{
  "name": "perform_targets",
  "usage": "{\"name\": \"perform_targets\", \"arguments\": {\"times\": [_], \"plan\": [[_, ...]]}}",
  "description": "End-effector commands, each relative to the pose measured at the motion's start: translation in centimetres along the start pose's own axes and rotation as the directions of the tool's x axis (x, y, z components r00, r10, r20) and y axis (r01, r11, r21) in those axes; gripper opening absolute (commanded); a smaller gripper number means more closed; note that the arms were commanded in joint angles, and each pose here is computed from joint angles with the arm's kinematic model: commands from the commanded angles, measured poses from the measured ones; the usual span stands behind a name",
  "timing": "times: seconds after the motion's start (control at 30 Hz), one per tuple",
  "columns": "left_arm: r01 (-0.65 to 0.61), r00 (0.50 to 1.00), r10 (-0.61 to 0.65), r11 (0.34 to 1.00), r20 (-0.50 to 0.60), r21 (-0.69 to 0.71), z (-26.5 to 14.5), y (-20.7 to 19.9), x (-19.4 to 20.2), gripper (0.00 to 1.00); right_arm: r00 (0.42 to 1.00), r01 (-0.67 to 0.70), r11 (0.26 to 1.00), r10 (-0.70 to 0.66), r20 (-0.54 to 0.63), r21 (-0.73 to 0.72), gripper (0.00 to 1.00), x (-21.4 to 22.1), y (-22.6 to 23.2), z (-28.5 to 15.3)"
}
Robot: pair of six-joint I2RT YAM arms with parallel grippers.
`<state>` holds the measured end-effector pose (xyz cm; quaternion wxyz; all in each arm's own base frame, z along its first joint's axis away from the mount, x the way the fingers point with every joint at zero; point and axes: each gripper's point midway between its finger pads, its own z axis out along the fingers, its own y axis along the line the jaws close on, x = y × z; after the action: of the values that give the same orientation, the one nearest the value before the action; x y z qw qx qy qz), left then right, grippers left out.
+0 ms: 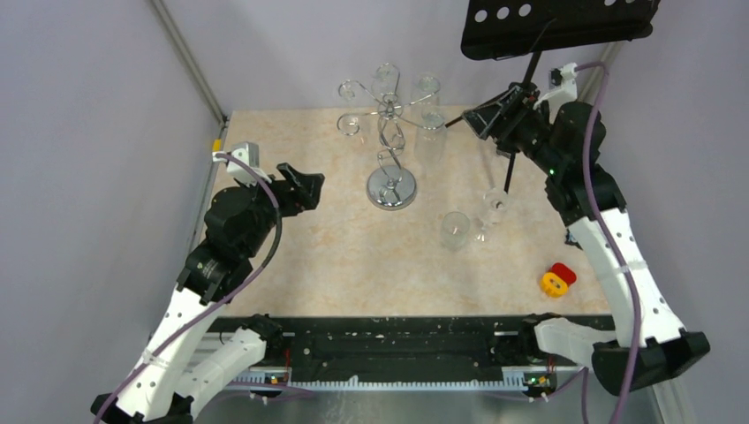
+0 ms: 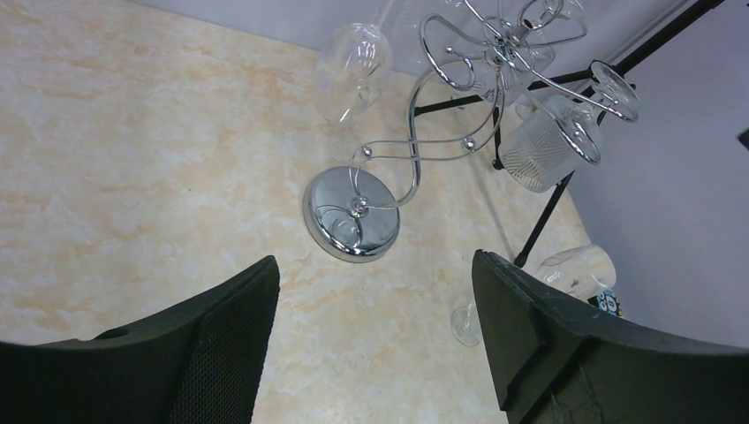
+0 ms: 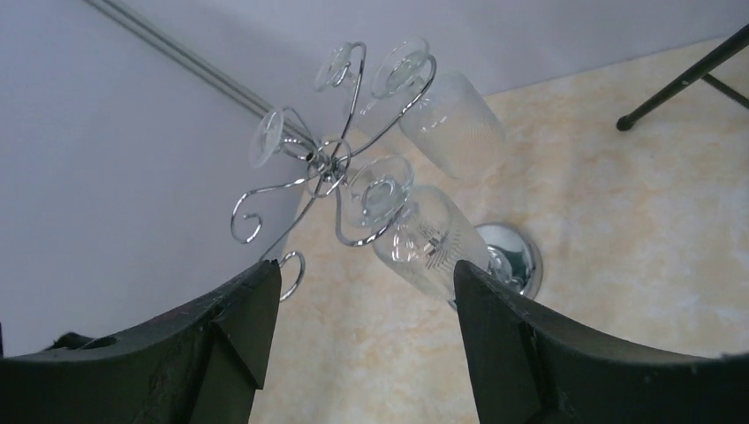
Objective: Take the wine glass off the wine glass rack
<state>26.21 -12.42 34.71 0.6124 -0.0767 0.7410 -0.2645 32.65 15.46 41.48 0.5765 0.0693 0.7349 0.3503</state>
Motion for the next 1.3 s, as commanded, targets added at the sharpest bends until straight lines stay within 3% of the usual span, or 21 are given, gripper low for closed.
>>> {"name": "perform_targets", "arguments": {"times": [0.0, 0.2, 0.47, 0.7, 0.93, 1.27], "plan": [[-0.009, 1.000, 0.008, 0.999, 0.027, 0.045, -0.3, -0.8, -0.8, 0.85, 0.977, -0.210, 0.970, 0.205, -0.050, -0.125, 0.70, -0.5, 0.7, 3.1], [-0.046, 0.999, 0.045, 0.994, 0.014, 0.099, -0.4, -1.6, -0.6, 0.94, 0.940, -0.337, 0.924, 0.319, -0.119, -0.183, 0.62, 0.3, 0.7, 5.8], [-0.059, 0.998, 0.059, 0.990, 0.001, 0.127, -0.3, -2.0, -0.2, 0.94, 0.905, -0.423, 0.880, 0.396, -0.159, -0.216, 0.62, 1.4, 0.4, 7.5], [-0.051, 0.999, 0.050, 0.987, 0.010, 0.149, -0.8, -2.4, -0.3, 0.94, 0.883, -0.462, 0.864, 0.428, -0.191, -0.199, 0.47, 2.6, -0.3, 8.3], [-0.045, 0.999, 0.042, 0.989, 0.024, 0.140, -1.1, -2.1, -0.5, 0.94, 0.874, -0.476, 0.859, 0.440, -0.204, -0.189, 0.44, 3.2, -0.8, 8.8], [-0.018, 1.000, 0.016, 0.996, 0.027, 0.091, -0.9, -1.5, -0.8, 0.94, 0.855, -0.515, 0.822, 0.470, -0.221, -0.244, 0.27, 3.4, -0.3, 9.0]]}}
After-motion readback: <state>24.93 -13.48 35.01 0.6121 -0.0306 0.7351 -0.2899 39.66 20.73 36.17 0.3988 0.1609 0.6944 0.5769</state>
